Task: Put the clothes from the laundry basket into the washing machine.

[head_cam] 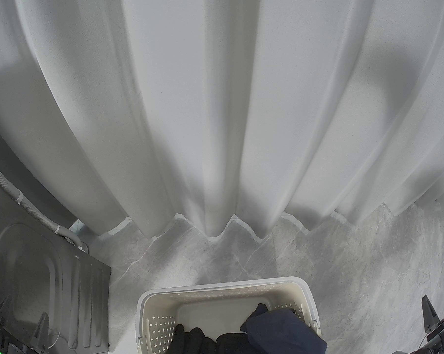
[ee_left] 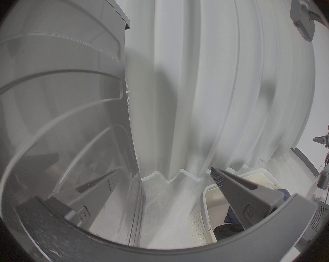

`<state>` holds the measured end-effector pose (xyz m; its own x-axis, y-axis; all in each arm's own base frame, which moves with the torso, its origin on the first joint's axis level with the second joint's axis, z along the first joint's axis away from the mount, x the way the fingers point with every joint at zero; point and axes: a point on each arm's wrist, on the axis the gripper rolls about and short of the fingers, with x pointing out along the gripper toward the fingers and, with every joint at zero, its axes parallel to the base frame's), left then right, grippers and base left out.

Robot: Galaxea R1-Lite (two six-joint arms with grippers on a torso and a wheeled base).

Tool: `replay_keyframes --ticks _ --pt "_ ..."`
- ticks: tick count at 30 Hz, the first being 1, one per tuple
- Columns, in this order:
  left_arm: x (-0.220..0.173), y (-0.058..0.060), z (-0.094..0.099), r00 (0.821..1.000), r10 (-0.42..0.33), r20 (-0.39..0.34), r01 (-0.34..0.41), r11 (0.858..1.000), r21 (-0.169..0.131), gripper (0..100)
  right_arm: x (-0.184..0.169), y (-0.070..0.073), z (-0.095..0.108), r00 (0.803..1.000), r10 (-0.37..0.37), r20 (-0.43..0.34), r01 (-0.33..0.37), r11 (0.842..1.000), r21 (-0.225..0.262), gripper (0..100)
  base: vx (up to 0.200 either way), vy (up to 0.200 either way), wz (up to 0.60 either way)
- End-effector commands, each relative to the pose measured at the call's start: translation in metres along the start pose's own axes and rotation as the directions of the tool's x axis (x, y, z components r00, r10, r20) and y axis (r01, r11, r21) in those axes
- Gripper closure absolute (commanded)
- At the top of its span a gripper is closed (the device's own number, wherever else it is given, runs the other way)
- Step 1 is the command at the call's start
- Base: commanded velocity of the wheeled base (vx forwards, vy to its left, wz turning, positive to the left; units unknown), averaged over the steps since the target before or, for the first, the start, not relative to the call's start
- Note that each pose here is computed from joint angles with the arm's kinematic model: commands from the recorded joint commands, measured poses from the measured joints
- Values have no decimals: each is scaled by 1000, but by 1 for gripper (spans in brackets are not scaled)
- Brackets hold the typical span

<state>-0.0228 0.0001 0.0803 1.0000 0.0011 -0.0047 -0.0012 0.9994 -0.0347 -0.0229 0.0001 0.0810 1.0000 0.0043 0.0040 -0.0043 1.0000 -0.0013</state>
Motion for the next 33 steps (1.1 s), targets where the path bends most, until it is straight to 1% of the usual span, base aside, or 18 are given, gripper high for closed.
replay_keyframes --ticks 1,8,16,20,25,29,33 --pt "0 0 -4 1000 1 -5 -1 1000 -1 0 1 0 -5 1000 0 -15 0 1000 0 0 -200 0 0" --pt "0 0 -4 1000 1 -5 -1 1000 2 0 1 0 -5 1000 0 -13 0 1000 -2 0 -200 0 0" --pt "0 0 -4 1000 1 -5 -1 1000 -2 0 1 0 -5 1000 0 -15 0 1000 -2 0 -200 0 0" --pt "0 0 -4 1000 1 -5 -1 1000 2 0 1 0 -5 1000 5 -13 -5 1000 -2 0 -200 0 0" --pt "0 0 -4 1000 1 -5 -1 1000 -4 0 1 0 -5 1000 5 -13 -5 1000 -2 0 -200 0 0" --pt "0 0 -4 1000 1 -5 -1 1000 2 0 1 0 -5 1000 6 -13 -7 1000 -3 0 -200 0 0" --pt "0 0 -4 1000 1 -3 -1 1000 -2 0 1 0 -5 1000 6 -13 -7 1000 -2 0 -200 0 0"
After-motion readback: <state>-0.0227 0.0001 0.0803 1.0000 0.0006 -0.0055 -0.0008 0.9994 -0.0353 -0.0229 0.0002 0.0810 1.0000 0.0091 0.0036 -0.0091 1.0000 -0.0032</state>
